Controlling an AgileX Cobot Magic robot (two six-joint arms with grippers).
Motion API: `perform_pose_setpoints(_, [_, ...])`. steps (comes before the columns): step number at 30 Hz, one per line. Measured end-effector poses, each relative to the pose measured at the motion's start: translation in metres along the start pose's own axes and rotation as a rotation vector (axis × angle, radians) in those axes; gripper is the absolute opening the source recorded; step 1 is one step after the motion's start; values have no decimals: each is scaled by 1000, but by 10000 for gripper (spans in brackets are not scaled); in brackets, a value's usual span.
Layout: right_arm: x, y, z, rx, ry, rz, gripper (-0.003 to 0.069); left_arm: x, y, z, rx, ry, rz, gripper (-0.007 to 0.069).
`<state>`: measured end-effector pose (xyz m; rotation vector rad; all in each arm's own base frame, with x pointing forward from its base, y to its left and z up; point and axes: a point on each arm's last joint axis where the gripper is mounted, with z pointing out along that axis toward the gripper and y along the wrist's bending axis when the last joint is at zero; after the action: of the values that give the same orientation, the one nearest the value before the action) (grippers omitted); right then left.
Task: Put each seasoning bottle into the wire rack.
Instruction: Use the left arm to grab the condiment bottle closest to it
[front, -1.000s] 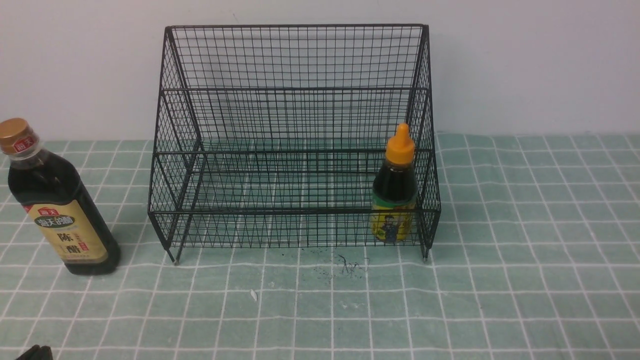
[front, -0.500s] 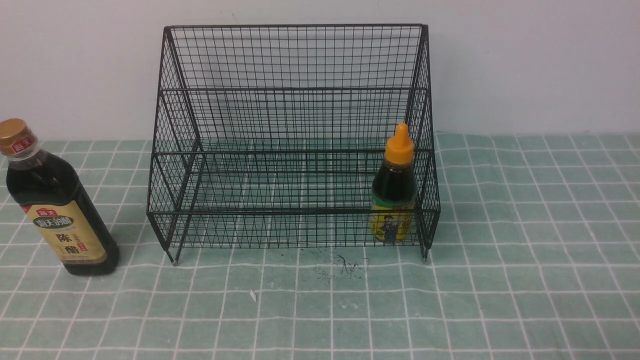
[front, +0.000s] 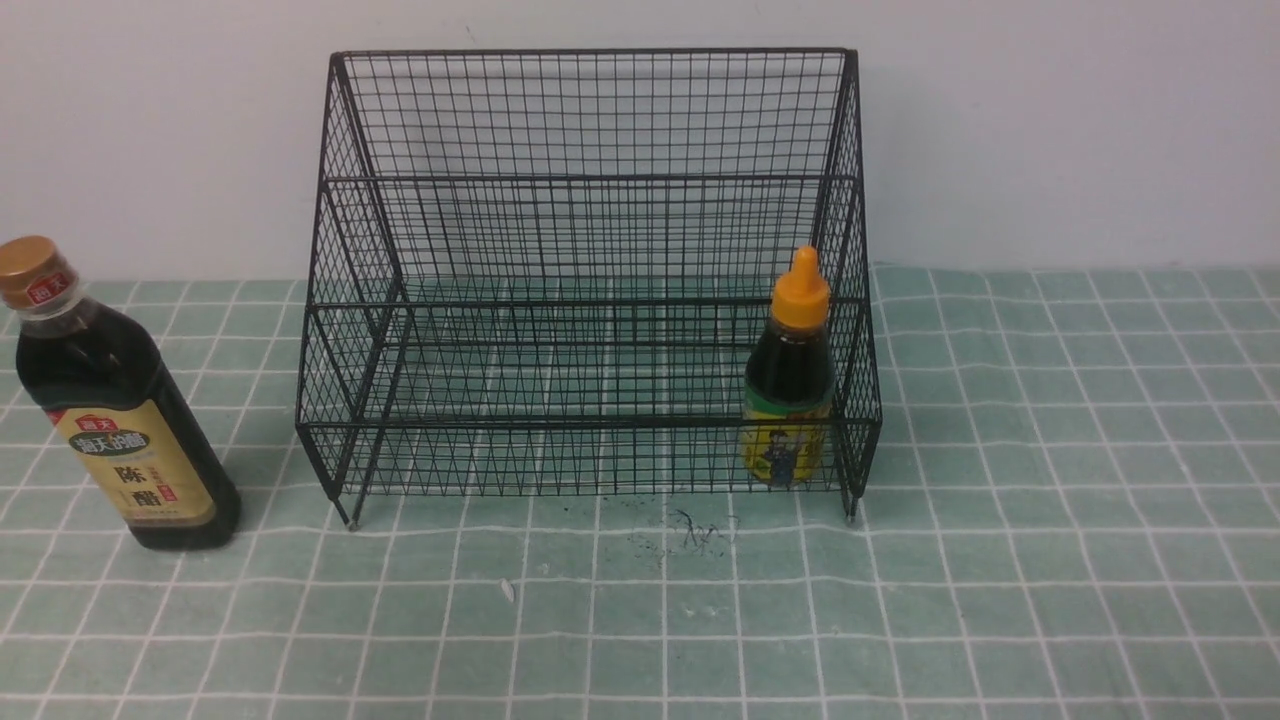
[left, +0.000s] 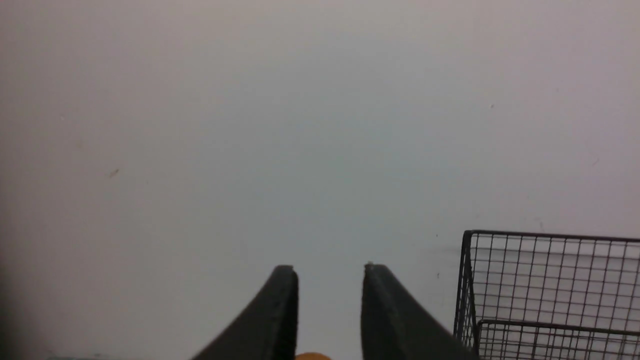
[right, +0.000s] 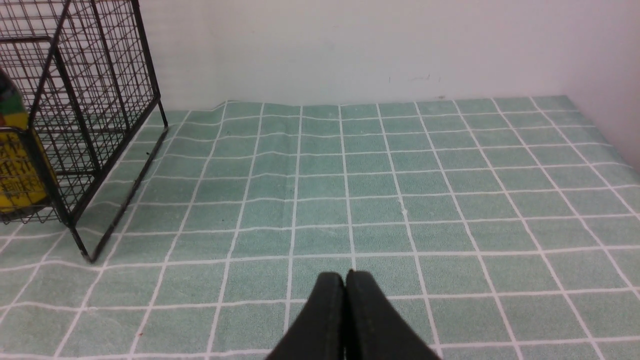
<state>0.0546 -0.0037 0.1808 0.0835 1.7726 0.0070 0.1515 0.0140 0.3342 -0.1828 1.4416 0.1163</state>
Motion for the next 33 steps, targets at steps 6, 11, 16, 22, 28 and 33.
perform_pose_setpoints(6, [0, 0, 0, 0, 0, 0, -13, -14, 2, 48, -119, 91, -51, 365])
perform_pose_setpoints(11, [0, 0, 0, 0, 0, 0, -13, -12, 8, 77, -182, 184, -156, 433])
perform_pose_setpoints(16, [0, 0, 0, 0, 0, 0, -13, 13, 9, 108, -202, 312, -148, 449])
perform_pose_setpoints(22, [0, 0, 0, 0, 0, 0, -13, 39, 9, 123, -224, 400, -116, 449])
perform_pose_setpoints(28, [0, 0, 0, 0, 0, 0, -13, 54, 8, 130, -218, 453, -108, 449])
perform_pose_setpoints(33, [0, 0, 0, 0, 0, 0, -13, 64, 7, 135, -216, 486, -96, 449])
